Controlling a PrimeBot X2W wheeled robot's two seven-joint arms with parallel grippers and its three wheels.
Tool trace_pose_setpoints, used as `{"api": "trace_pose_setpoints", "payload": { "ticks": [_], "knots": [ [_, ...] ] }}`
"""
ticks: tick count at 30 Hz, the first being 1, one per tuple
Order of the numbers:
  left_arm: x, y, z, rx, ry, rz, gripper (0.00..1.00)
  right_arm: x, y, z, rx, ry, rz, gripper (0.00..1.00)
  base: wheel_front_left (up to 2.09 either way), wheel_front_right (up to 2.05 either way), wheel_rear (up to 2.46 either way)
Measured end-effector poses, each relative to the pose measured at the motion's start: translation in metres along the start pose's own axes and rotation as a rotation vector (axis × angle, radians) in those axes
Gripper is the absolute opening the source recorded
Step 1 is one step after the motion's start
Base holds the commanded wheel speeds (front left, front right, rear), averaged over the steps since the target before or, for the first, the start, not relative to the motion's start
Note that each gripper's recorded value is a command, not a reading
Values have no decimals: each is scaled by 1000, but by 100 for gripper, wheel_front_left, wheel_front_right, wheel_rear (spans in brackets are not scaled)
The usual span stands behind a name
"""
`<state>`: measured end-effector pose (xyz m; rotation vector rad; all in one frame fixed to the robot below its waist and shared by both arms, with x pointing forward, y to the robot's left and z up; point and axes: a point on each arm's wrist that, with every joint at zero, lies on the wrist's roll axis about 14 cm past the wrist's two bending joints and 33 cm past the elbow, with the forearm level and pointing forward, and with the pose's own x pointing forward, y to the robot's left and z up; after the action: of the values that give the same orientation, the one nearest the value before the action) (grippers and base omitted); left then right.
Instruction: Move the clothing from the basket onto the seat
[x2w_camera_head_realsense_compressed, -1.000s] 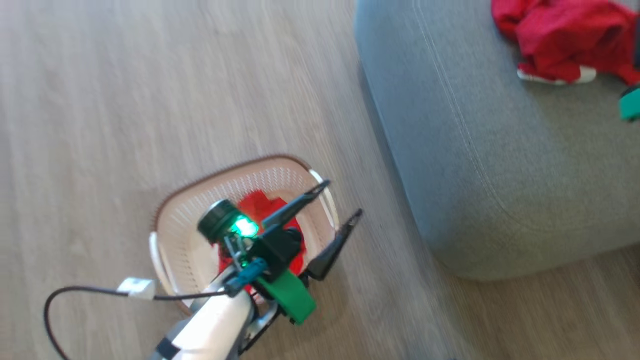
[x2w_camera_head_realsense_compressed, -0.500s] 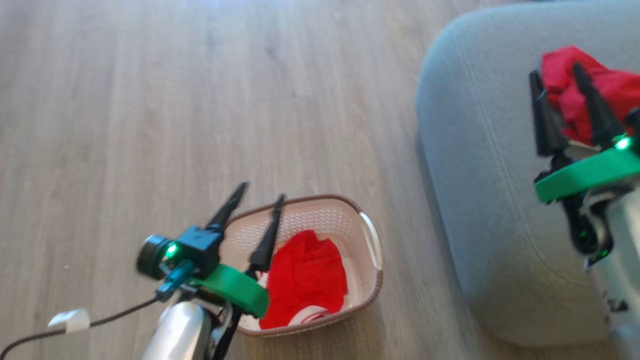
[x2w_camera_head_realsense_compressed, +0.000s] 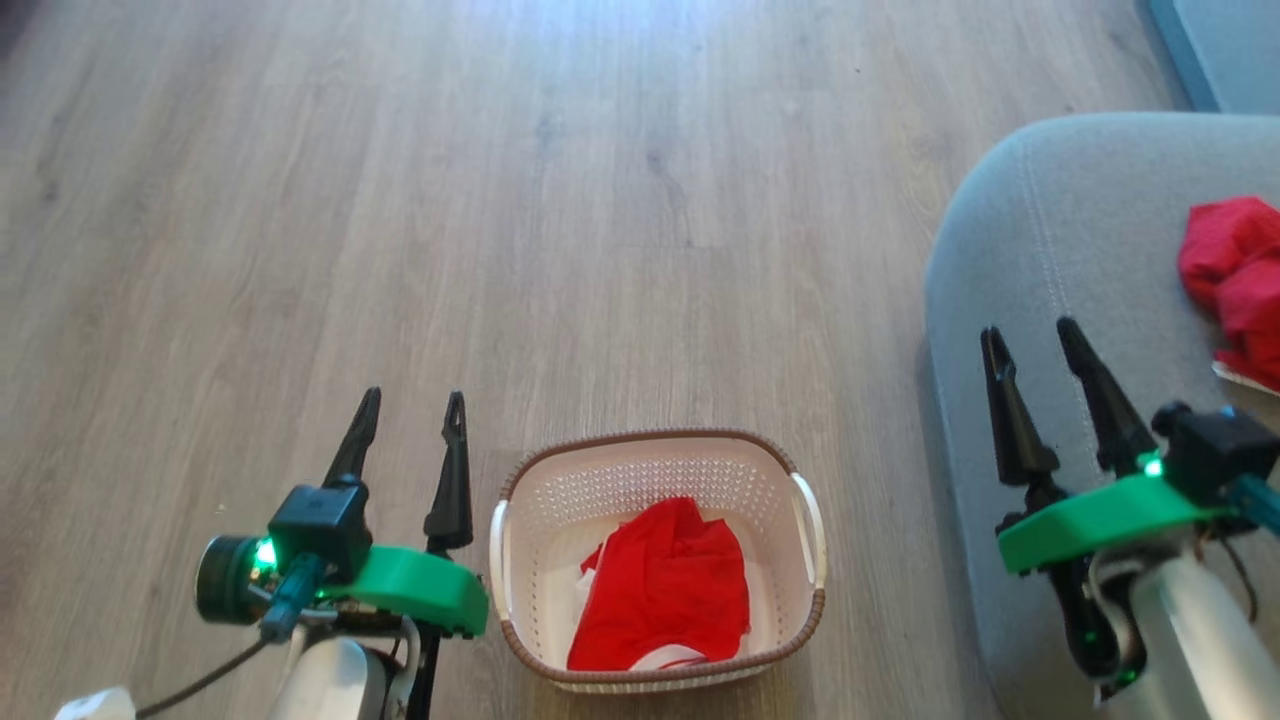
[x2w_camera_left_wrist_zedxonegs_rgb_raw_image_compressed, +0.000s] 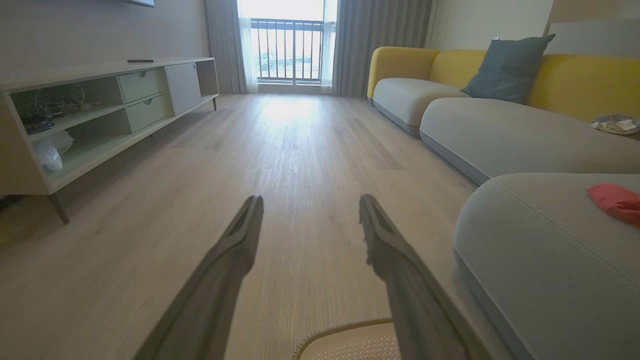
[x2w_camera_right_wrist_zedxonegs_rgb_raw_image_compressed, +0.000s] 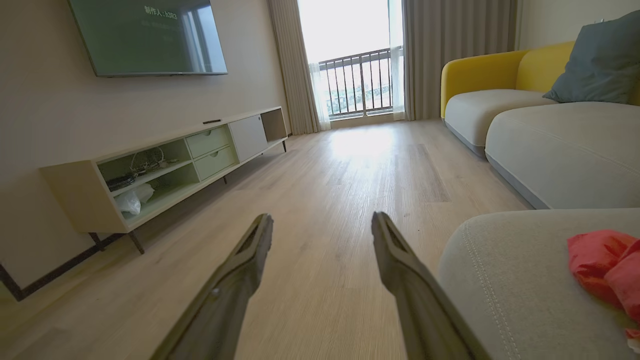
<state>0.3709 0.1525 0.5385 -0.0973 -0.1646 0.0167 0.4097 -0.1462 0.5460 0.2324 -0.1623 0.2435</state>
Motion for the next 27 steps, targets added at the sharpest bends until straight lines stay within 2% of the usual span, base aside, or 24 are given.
{"api": "trace_pose_setpoints", "payload": {
  "ticks": [4, 12, 27],
  "knots": [
    [-5, 4, 6, -1, -16, 20, 100, -5, 3, -6, 28, 4, -23, 100, 0, 0, 0],
    [-25, 21, -10, -26, 40, 103, 100, -24, 11, -29, 63, 59, -55, 100, 0, 0, 0],
    [-26, 31, -4, -39, 24, 158, 100, -26, 13, -29, 30, 62, -51, 100, 0, 0, 0]
  ]
}}
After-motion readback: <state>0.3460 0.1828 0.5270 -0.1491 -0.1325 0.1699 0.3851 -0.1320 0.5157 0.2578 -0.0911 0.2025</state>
